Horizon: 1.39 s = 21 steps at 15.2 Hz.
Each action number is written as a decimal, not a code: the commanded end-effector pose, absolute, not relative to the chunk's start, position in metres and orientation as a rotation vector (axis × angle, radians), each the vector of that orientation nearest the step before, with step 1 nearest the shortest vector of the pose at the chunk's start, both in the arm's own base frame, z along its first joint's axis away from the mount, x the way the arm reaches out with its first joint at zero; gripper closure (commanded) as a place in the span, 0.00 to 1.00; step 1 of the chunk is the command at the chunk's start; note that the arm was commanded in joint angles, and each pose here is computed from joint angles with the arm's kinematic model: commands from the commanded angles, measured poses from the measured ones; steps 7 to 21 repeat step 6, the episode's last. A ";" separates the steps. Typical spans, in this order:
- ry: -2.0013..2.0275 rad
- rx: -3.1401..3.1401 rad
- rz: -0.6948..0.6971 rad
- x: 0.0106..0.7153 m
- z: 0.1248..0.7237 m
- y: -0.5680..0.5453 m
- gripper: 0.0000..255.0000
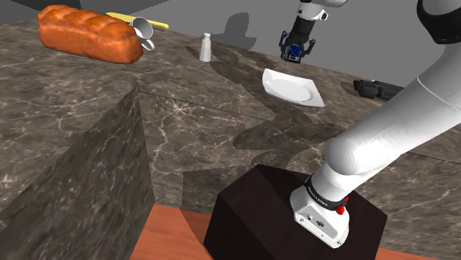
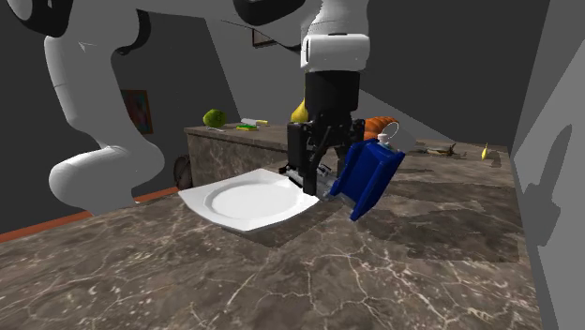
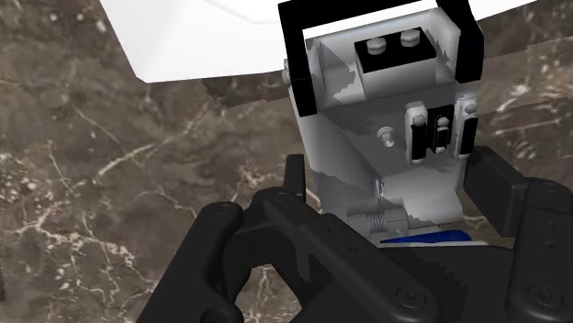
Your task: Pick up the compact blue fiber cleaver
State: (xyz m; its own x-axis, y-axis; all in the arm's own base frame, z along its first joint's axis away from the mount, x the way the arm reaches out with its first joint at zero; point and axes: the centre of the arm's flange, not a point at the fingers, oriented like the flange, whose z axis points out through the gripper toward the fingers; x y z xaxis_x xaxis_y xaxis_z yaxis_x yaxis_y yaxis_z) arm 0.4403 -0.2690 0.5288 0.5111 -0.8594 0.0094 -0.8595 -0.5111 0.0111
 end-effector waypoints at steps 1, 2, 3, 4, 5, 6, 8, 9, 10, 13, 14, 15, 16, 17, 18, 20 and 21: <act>-1.546 2.718 0.004 0.439 0.541 -0.270 1.00; -1.546 2.718 0.004 0.439 0.546 -0.270 1.00; -1.546 2.718 0.004 0.439 0.551 -0.270 1.00; -1.546 2.718 0.004 0.439 0.556 -0.270 1.00; -1.546 2.718 0.004 0.439 0.557 -0.269 1.00; -1.546 2.718 0.004 0.439 0.557 -0.269 1.00; -1.546 2.718 0.004 0.439 0.557 -0.269 1.00; -1.546 2.718 0.004 0.439 0.557 -0.269 1.00; -1.546 2.718 0.004 0.439 0.557 -0.269 1.00; -1.546 2.718 0.004 0.439 0.557 -0.269 1.00; -1.546 2.718 0.004 0.439 0.557 -0.269 1.00; -1.546 2.718 0.004 0.439 0.557 -0.269 1.00; -1.546 2.718 0.004 0.439 0.557 -0.269 1.00; -1.546 2.718 0.004 0.439 0.557 -0.269 1.00; -1.546 2.718 0.004 0.439 0.557 -0.269 1.00; -1.546 2.718 0.004 0.439 0.557 -0.269 1.00; -1.546 2.718 0.004 0.439 0.557 -0.269 1.00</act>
